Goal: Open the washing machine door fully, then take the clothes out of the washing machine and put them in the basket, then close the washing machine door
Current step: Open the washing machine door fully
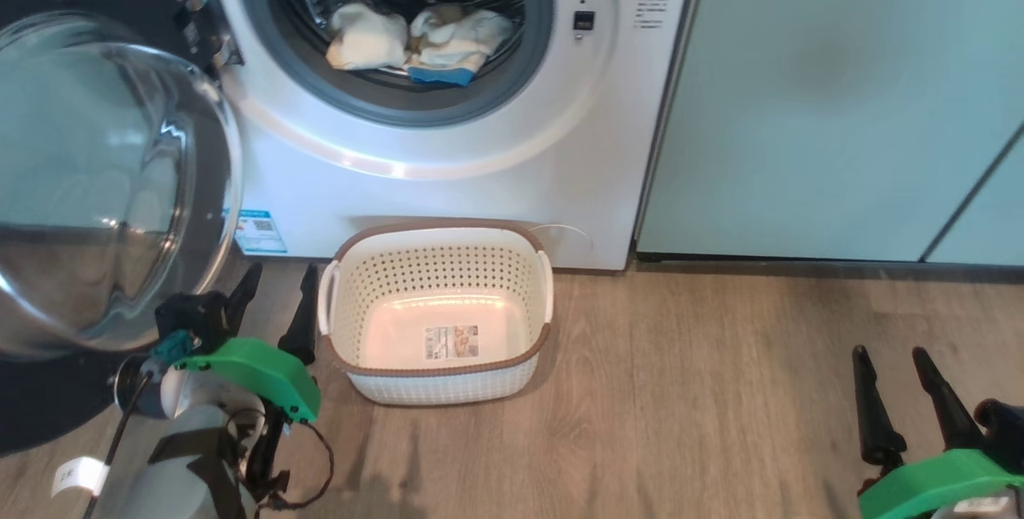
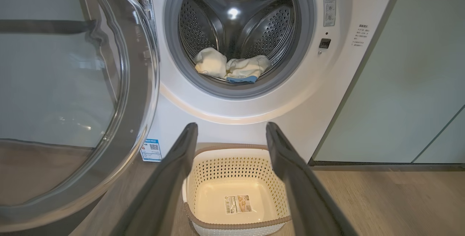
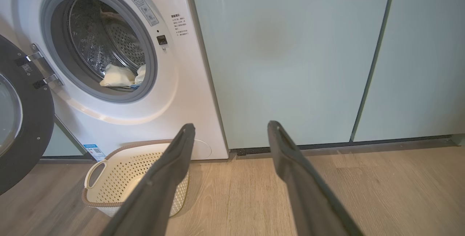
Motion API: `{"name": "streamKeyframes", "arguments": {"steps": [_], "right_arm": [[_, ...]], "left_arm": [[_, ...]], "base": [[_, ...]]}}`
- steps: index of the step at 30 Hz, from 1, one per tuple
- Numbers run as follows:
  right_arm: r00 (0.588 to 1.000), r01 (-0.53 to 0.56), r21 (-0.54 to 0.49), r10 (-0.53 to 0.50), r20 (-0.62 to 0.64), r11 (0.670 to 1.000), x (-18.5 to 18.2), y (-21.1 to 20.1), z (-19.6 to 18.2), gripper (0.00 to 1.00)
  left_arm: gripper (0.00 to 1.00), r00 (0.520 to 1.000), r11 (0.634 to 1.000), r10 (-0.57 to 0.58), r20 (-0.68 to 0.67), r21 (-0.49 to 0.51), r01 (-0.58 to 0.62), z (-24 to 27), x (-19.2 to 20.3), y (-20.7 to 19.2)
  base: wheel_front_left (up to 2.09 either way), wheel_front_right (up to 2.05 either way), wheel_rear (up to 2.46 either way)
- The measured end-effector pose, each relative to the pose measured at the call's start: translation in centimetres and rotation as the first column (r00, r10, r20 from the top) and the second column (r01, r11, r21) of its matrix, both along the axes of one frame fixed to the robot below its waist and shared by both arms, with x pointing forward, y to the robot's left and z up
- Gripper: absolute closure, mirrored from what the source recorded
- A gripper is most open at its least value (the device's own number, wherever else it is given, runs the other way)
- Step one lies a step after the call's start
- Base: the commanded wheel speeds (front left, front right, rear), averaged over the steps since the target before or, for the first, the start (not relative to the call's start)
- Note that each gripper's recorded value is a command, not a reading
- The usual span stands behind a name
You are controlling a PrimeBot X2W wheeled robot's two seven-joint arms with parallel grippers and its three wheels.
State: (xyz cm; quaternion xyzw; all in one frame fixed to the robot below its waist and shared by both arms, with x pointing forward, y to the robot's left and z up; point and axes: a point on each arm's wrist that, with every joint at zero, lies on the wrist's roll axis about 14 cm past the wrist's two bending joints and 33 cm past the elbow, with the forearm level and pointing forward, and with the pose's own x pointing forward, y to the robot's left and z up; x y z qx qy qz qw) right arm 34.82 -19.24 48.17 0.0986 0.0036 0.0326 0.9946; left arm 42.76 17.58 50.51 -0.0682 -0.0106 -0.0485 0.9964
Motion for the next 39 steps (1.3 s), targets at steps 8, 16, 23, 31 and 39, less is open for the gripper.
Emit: {"name": "streamKeyframes", "arguments": {"steps": [8,16,23,31,39], "right_arm": [[0.999,0.035,-0.001,-0.035,-0.003,0.999,-0.7,-1.1,-0.1,0.0],[0.999,0.036,-0.01,-0.036,-0.007,0.999,-0.7,-1.1,-0.2,0.0],[1.0,0.019,-0.017,-0.02,-0.006,1.0,-0.3,-0.7,-0.2,0.0],[1.0,0.008,-0.017,-0.009,-0.007,1.0,0.0,-0.3,-0.2,0.0],[1.0,0.003,-0.017,-0.004,-0.007,1.0,0.1,-0.2,-0.2,0.0]], "left_arm": [[0.0,0.999,0.999,-0.037,-0.036,0.006,0.037,-1.2,0.5,-1.5],[0.0,0.998,1.0,-0.026,-0.054,-0.001,0.026,-1.7,0.5,-1.3],[0.0,0.998,1.0,-0.003,-0.06,-0.013,0.002,-1.9,0.2,-0.5],[0.0,0.998,1.0,-0.01,-0.066,-0.016,0.009,-2.2,0.0,-0.6],[0.0,0.998,1.0,-0.008,-0.066,-0.023,0.007,-2.1,-0.1,-0.5]], "base": [[0.0,0.0,0.0],[0.0,0.0,0.0],[0.0,0.0,0.0],[0.0,0.0,0.0],[0.0,0.0,0.0]]}}
